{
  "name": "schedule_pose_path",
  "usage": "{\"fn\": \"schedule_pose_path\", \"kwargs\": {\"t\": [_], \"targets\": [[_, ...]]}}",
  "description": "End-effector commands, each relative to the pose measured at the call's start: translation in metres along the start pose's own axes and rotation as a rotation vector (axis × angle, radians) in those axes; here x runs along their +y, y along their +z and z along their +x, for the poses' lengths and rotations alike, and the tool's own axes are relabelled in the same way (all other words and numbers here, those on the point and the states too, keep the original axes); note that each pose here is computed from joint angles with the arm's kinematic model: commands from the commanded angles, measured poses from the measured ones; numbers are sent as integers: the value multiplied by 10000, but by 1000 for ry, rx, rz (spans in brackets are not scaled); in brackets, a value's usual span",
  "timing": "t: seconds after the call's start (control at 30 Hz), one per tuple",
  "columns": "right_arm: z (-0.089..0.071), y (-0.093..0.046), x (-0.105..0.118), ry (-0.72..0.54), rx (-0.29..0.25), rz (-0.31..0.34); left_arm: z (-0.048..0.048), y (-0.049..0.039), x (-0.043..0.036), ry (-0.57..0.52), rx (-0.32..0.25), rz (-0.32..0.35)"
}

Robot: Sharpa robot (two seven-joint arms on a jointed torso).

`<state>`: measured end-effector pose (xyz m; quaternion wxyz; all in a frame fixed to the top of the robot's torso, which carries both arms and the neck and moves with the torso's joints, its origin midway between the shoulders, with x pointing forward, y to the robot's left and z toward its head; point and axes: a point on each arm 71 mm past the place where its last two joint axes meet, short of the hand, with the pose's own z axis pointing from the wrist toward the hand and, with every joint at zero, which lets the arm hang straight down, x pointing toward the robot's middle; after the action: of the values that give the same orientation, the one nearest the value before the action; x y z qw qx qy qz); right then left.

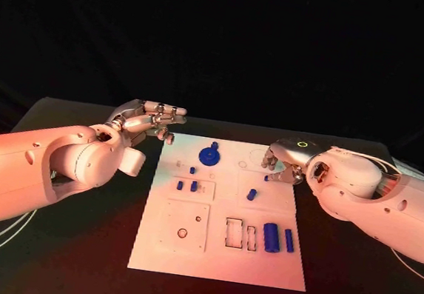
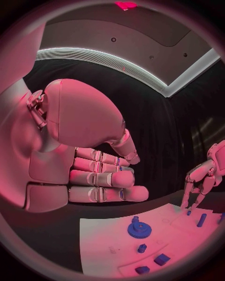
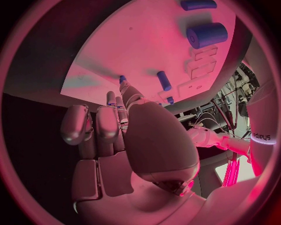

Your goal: Assemble the parts on the task board

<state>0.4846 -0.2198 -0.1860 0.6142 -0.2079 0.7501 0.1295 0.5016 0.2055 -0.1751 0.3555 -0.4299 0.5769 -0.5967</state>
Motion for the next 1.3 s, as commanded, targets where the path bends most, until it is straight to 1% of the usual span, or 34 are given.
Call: {"fn": "schedule_pose_path", "kwargs": {"t": [0.03, 0.7, 1.03, 1.1, 1.17, 1.3], "targets": [[54, 0, 17, -63, 61, -4, -12, -9, -22, -59, -20, 26], [145, 50, 84, -32, 104, -32, -49, -23, -16, -56, -36, 15], [195, 67, 67, -31, 132, -25, -49, -27, -13, -56, -37, 10], [200, 70, 64, -31, 128, -23, -50, -28, -13, -56, -37, 9], [195, 72, 65, -27, 112, -22, -50, -28, -13, -56, -37, 8], [152, 60, 82, -7, 49, -27, -51, -29, -12, -56, -37, 7]]}}
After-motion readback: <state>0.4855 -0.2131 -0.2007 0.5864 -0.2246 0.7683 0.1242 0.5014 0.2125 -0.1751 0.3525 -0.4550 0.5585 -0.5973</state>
